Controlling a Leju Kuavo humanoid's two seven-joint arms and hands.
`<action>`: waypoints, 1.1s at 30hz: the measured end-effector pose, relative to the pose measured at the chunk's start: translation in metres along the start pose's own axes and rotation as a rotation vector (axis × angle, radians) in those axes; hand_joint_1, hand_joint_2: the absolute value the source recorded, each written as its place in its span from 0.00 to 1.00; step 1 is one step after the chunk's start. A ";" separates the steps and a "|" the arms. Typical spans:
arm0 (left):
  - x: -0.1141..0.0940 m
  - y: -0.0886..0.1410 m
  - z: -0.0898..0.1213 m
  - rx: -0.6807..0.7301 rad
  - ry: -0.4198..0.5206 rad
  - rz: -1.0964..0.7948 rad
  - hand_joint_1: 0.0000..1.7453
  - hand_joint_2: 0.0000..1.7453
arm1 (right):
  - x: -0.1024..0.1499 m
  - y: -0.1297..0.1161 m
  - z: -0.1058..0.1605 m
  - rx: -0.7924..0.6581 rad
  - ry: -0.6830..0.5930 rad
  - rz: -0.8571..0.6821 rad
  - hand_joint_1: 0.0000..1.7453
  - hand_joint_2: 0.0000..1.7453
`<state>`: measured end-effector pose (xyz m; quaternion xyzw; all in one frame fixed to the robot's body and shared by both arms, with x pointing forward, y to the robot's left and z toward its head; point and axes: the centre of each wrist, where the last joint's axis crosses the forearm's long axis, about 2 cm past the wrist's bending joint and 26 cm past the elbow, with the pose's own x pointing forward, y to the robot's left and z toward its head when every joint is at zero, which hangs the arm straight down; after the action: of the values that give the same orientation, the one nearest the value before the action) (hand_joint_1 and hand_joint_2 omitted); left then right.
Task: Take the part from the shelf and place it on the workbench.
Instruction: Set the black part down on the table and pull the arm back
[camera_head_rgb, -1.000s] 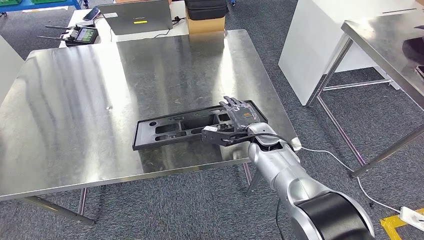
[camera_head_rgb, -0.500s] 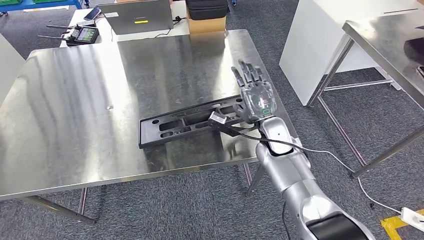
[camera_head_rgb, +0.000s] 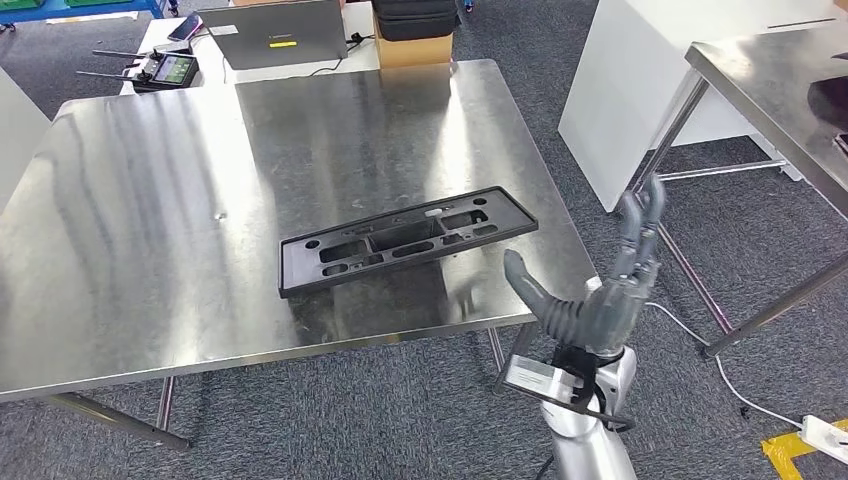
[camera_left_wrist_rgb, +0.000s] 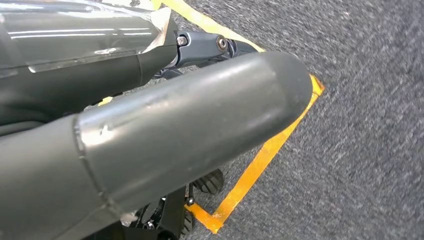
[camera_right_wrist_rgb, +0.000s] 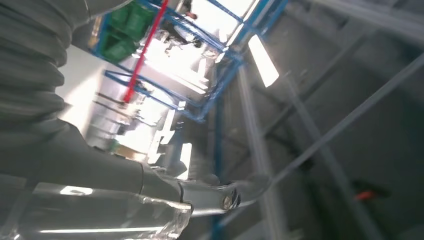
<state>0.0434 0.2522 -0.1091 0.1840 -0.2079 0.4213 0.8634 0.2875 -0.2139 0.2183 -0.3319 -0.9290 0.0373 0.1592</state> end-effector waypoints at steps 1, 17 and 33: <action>0.000 0.000 0.000 0.004 0.002 0.003 0.00 0.00 | 0.003 -0.002 0.001 -0.016 0.009 -0.011 0.00 1.00; -0.014 -0.010 0.013 0.136 0.227 0.074 0.00 0.00 | 0.050 0.020 0.052 0.185 0.255 -0.513 0.00 1.00; -0.021 -0.020 0.022 0.154 0.266 0.087 0.00 0.00 | 0.047 0.028 0.078 0.326 0.290 -0.596 0.00 0.00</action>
<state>0.0426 0.2160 -0.1042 0.1832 -0.0668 0.4937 0.8475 0.2448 -0.1600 0.1525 -0.0191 -0.9345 0.0894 0.3441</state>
